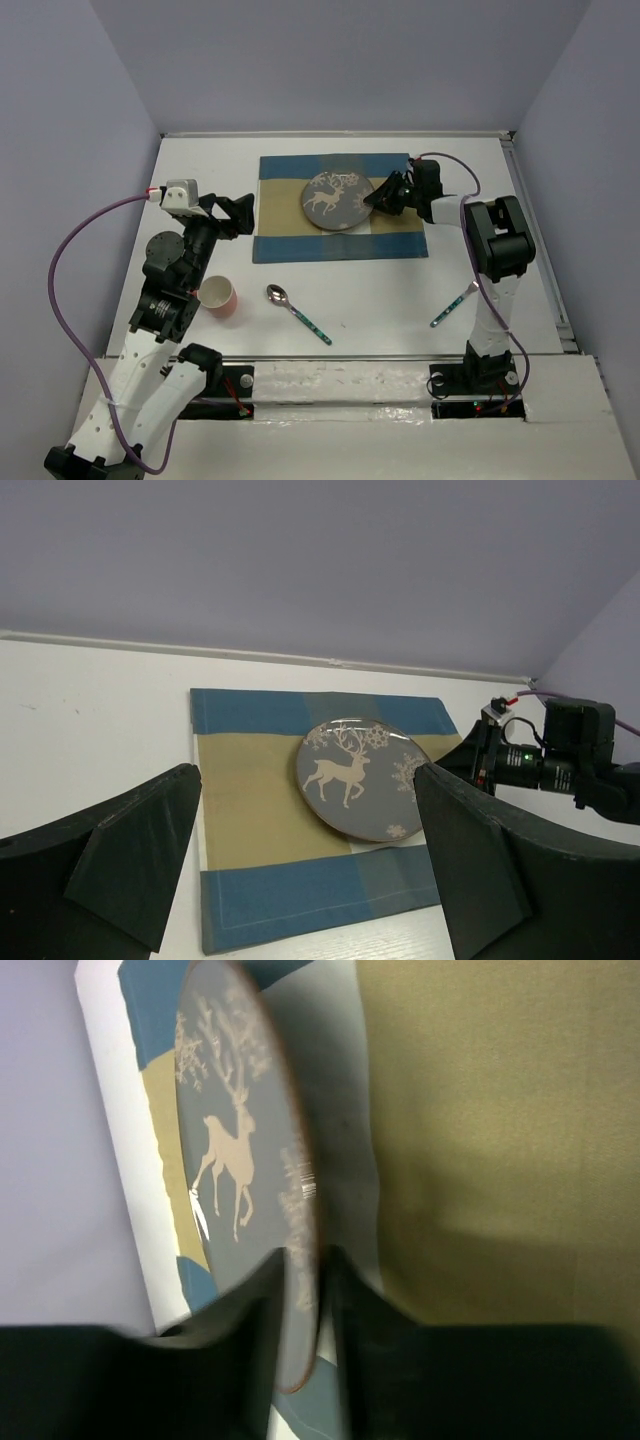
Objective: Set the dinner table for one person
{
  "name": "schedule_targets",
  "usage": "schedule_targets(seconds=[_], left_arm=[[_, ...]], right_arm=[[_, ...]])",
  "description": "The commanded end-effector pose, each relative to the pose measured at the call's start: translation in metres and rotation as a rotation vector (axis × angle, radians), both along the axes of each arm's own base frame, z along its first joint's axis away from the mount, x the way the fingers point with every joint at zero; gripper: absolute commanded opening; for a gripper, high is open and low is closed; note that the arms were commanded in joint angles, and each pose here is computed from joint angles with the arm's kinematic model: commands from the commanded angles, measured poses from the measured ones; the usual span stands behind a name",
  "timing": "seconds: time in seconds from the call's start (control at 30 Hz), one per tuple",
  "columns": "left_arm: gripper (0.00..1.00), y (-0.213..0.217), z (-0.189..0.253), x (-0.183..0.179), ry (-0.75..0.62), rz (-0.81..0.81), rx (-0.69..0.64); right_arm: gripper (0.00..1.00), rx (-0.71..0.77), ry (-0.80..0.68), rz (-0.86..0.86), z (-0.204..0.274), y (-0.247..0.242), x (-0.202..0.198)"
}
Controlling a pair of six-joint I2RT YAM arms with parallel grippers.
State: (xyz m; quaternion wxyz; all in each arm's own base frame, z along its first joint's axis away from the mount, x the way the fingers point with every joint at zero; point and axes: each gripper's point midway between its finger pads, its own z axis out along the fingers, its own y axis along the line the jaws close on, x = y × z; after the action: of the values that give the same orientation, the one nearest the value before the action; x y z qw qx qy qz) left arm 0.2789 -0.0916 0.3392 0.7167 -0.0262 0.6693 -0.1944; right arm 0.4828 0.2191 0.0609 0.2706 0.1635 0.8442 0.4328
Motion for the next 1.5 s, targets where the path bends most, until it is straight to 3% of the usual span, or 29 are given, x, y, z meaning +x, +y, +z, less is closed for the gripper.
schedule_targets(seconds=[0.0, 0.03, 0.07, 0.17, 0.23, 0.33, 0.6, 0.8, 1.0, 1.2, 1.47], left_arm=[[0.99, -0.002, 0.013, -0.001, -0.050, -0.011, -0.015], [0.99, -0.002, 0.014, -0.001, -0.051, -0.013, -0.016], [0.99, -0.002, 0.013, 0.000, -0.049, -0.011, -0.014], [0.99, -0.001, 0.014, 0.000, -0.052, -0.009, -0.015], [0.99, 0.000, 0.014, -0.001, -0.055, -0.006, -0.016], [0.99, 0.002, 0.016, -0.002, -0.057, 0.004, -0.017], [0.99, 0.011, 0.018, -0.002, -0.066, 0.043, -0.019], [0.99, 0.018, 0.017, 0.000, -0.061, 0.079, -0.023], [0.99, 0.032, 0.021, -0.004, -0.078, 0.146, -0.049], [0.99, 0.053, 0.027, -0.009, -0.099, 0.252, -0.077], [0.99, 0.091, 0.038, -0.027, -0.145, 0.408, -0.136]], right_arm=[[0.41, 0.000, -0.113, 0.050, 0.026, 0.007, 0.001], [0.47, -0.023, -0.099, 0.038, 0.023, 0.004, -0.001], [0.61, -0.045, -0.123, 0.044, 0.027, 0.002, -0.001], [0.75, -0.106, -0.118, 0.026, 0.028, -0.007, -0.004], [0.93, -0.172, -0.133, 0.027, 0.031, -0.015, -0.007], [1.00, -0.253, -0.127, 0.000, 0.034, -0.029, -0.013], [1.00, -0.434, -0.152, -0.043, 0.046, -0.064, -0.045], [1.00, -0.418, -0.257, -0.031, 0.088, -0.064, -0.071], [1.00, -0.351, -0.364, 0.067, 0.124, -0.011, -0.097], [1.00, -0.279, -0.472, 0.208, 0.156, 0.077, -0.124], [1.00, -0.229, -0.514, 0.398, 0.155, 0.185, -0.145]])
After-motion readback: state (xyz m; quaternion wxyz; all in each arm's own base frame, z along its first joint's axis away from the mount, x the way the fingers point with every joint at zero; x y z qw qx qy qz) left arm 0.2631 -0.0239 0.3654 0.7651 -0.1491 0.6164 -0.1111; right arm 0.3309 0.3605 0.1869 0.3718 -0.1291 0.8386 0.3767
